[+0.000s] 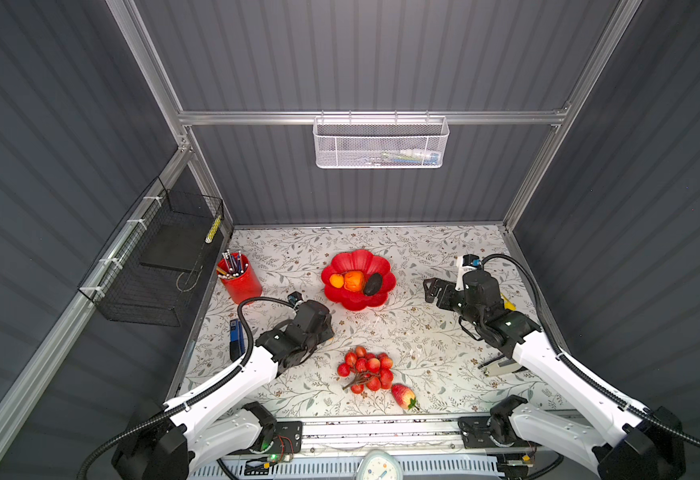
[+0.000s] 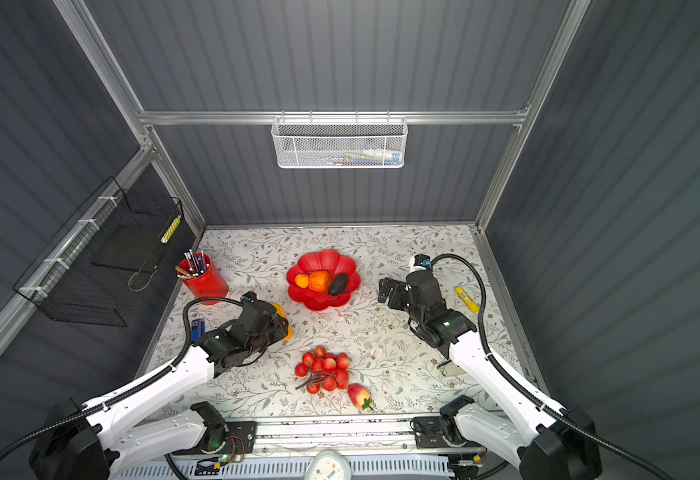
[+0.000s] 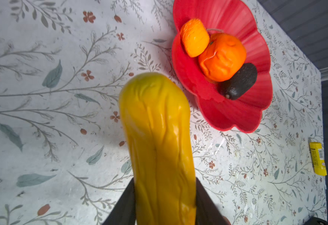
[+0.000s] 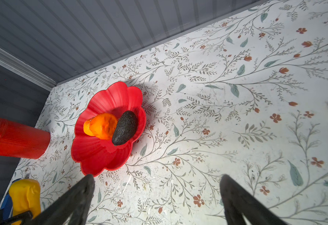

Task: Place and organize the fake fruits in the fruit bowl
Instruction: 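Lay the yellow fruit into the bowl with the left gripper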

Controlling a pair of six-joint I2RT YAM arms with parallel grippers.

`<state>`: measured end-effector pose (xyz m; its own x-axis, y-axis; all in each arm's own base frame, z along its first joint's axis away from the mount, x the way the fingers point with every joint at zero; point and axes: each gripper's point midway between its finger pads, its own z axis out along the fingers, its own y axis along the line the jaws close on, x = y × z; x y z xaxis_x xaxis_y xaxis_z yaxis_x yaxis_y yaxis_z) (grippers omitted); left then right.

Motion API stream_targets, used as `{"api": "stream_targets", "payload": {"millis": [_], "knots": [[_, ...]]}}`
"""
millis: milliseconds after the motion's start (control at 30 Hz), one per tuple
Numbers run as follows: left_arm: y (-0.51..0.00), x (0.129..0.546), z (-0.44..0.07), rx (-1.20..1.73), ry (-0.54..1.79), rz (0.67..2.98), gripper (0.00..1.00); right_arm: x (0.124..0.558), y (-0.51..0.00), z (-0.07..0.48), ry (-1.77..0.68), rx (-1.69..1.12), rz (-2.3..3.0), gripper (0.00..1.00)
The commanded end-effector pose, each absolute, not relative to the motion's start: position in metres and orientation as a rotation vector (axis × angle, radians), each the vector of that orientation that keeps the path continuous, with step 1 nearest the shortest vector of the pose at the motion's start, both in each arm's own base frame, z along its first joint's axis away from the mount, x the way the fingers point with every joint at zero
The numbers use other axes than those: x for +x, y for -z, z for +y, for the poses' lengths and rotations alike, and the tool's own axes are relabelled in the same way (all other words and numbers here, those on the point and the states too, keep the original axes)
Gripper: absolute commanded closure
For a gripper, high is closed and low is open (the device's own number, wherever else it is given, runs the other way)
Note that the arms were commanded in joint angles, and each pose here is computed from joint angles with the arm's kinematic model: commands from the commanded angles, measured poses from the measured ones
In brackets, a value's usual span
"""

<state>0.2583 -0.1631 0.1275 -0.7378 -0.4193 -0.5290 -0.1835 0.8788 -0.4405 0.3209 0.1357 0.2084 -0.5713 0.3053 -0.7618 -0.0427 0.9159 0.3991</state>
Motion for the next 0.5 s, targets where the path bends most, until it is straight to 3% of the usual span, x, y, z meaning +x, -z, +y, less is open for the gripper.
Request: {"api": "stream_targets", "payload": {"millis": [0,200,467], "knots": [[-0.155,0.277,-0.173,-0.355,0.445,2.351,0.64,0.320,-0.208,0.136,-0.484,0.194,2.136,0.01],[-0.167,0.321,-0.213,-0.251,0.458,2.341,0.64,0.313,-0.209,0.129,-0.462,0.197,2.137,0.01],[-0.154,0.364,-0.235,-0.327,0.527,2.329,0.65,0.301,-0.209,0.114,-0.404,0.207,2.121,0.01]]}}
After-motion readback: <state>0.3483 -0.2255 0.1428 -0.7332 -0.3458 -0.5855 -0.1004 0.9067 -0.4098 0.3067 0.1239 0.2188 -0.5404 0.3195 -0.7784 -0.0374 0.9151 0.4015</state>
